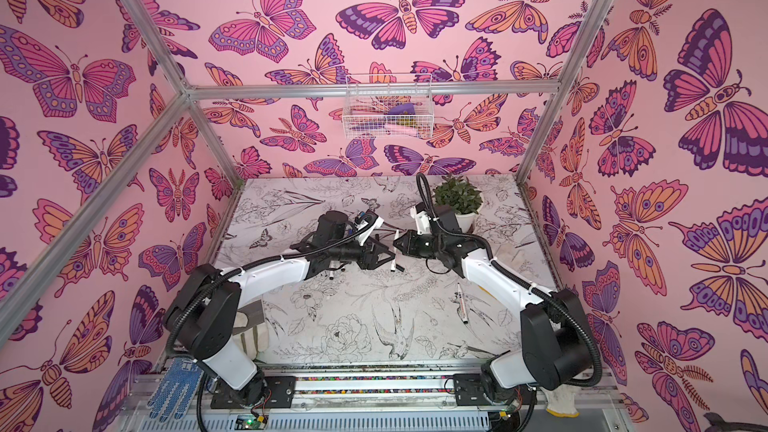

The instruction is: Insert the pens into the pen caps

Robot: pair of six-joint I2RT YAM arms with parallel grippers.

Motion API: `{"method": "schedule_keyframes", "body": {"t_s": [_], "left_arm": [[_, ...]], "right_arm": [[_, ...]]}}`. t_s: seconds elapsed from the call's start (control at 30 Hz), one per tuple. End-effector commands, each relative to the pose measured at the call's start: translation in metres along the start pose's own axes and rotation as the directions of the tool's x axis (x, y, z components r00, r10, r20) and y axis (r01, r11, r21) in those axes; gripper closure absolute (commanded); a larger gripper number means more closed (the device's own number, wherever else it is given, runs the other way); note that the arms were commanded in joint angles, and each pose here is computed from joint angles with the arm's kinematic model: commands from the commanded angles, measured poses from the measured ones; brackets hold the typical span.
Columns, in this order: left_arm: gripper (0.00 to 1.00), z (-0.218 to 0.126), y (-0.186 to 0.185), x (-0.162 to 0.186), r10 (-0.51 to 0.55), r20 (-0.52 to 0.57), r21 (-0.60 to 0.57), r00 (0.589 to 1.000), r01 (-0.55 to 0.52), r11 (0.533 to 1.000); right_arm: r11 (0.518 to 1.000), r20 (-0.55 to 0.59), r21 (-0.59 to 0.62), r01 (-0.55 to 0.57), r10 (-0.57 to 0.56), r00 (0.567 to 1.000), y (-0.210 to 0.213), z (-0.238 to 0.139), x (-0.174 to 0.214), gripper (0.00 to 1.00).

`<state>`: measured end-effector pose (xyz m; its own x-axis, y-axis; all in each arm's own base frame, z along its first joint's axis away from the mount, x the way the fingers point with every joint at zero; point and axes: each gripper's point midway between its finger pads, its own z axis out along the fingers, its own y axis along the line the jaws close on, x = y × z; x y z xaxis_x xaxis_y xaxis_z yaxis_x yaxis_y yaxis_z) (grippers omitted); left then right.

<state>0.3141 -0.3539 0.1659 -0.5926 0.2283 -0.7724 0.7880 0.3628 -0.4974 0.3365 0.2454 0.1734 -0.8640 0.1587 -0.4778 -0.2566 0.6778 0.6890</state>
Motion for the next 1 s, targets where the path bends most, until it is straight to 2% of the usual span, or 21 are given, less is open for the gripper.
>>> {"method": "schedule_keyframes", "body": {"t_s": [0.0, 0.3, 0.37, 0.6, 0.63, 0.7, 0.77, 0.87, 0.97], "left_arm": [[0.47, 0.011, -0.004, 0.003, 0.013, -0.026, 0.031, 1.0, -0.012, 0.999], [0.57, 0.018, 0.0, -0.001, 0.013, -0.025, 0.014, 1.0, -0.012, 1.0], [0.63, 0.018, 0.0, -0.003, 0.018, -0.02, 0.015, 1.0, -0.018, 1.0], [0.97, 0.019, 0.005, 0.0, 0.013, -0.024, -0.006, 1.0, -0.013, 1.0], [1.0, 0.018, 0.009, 0.002, 0.007, -0.022, -0.022, 1.0, -0.007, 1.0], [1.0, 0.016, 0.021, 0.004, -0.001, -0.01, -0.087, 1.0, 0.0, 0.996], [1.0, 0.007, 0.042, 0.007, -0.032, 0.027, -0.187, 0.999, 0.036, 0.982], [1.0, -0.016, 0.074, 0.005, -0.098, 0.12, -0.315, 0.988, 0.132, 0.94], [1.0, -0.039, 0.096, 0.004, -0.142, 0.193, -0.393, 0.971, 0.209, 0.896]], "right_arm": [[0.997, 0.029, -0.062, 0.047, -0.046, 0.999, 0.023, -0.006, -0.009, 1.0], [0.995, 0.04, -0.079, 0.054, -0.051, 0.998, 0.028, -0.006, -0.011, 1.0], [0.996, 0.033, -0.078, 0.053, -0.05, 0.998, 0.027, -0.005, -0.009, 1.0], [0.997, 0.044, -0.07, 0.044, -0.041, 0.998, 0.025, -0.007, -0.009, 1.0], [0.997, 0.045, -0.07, 0.042, -0.038, 0.998, 0.025, -0.007, -0.01, 0.92], [0.999, 0.041, -0.038, 0.016, -0.014, 0.999, 0.018, -0.007, -0.009, 0.7], [1.0, 0.038, 0.01, -0.003, 0.003, 0.999, 0.006, -0.007, -0.007, 0.58], [0.997, 0.006, 0.073, -0.005, 0.004, 1.0, -0.011, -0.005, 0.005, 0.54], [0.996, -0.055, 0.089, -0.012, 0.017, 0.998, -0.021, 0.001, 0.022, 0.54]]}}
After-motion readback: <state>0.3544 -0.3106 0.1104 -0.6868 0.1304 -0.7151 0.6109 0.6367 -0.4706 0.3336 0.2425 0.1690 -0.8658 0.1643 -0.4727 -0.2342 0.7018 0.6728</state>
